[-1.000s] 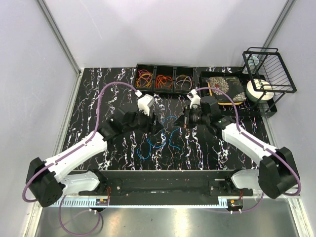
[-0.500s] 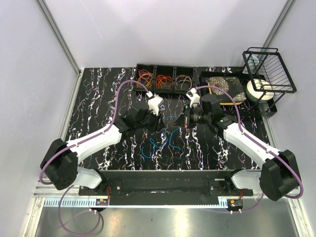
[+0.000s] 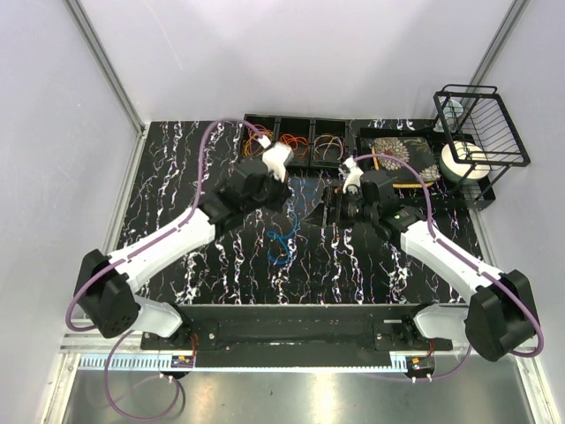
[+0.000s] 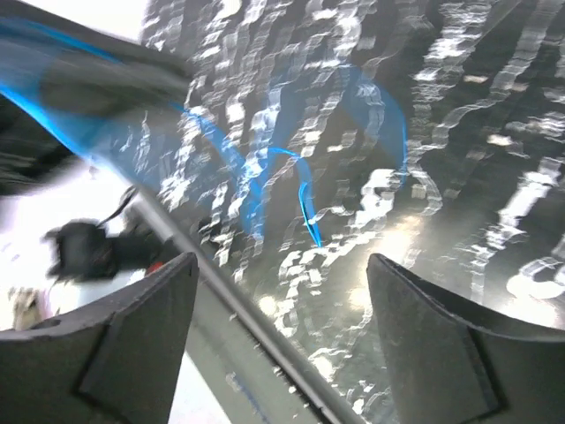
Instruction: Untangle the cables
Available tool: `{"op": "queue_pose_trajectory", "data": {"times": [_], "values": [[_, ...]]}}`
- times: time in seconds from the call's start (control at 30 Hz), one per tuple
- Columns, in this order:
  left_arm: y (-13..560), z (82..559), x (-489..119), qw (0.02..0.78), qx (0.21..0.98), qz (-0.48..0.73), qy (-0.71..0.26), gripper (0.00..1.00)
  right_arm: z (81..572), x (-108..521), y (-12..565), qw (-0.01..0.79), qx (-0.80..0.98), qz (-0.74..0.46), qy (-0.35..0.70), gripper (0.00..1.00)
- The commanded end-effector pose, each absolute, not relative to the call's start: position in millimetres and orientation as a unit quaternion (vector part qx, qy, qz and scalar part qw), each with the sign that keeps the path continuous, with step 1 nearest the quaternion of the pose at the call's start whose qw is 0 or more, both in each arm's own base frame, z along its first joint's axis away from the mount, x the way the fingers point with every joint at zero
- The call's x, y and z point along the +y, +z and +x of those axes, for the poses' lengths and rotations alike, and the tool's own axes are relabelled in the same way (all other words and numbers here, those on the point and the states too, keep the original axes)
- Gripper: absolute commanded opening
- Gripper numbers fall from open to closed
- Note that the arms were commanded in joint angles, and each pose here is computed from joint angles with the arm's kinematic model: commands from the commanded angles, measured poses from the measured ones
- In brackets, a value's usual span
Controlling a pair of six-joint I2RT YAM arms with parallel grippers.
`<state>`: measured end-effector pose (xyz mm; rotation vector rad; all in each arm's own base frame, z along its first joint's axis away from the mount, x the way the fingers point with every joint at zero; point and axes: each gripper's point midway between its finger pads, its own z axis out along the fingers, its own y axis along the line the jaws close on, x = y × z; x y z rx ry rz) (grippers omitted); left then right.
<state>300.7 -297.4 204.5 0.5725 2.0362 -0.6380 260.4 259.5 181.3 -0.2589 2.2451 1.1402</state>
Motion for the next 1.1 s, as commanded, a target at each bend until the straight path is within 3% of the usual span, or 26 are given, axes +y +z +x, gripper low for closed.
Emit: {"op": "queue_pose_trajectory", "data": {"times": [0.0, 0.2, 0.5, 1.07], "values": [[277, 345, -268, 0.535, 0.808, 0.187, -0.16, 0.0, 285, 231, 162, 0.343, 0.876, -0.032, 0.337, 0.84], [313, 391, -253, 0.562, 0.811, 0.129, -0.099, 0.0, 289, 222, 122, 0.33, 0.89, 0.029, 0.314, 0.83], [357, 460, -262, 0.597, 0.791, 0.076, -0.11, 0.0, 283, 217, 62, 0.304, 0.906, 0.029, 0.294, 0.79], [382, 564, -279, 0.679, 0.714, 0.061, -0.163, 0.01, 284, 231, 39, 0.287, 0.903, 0.005, 0.319, 0.77]]}}
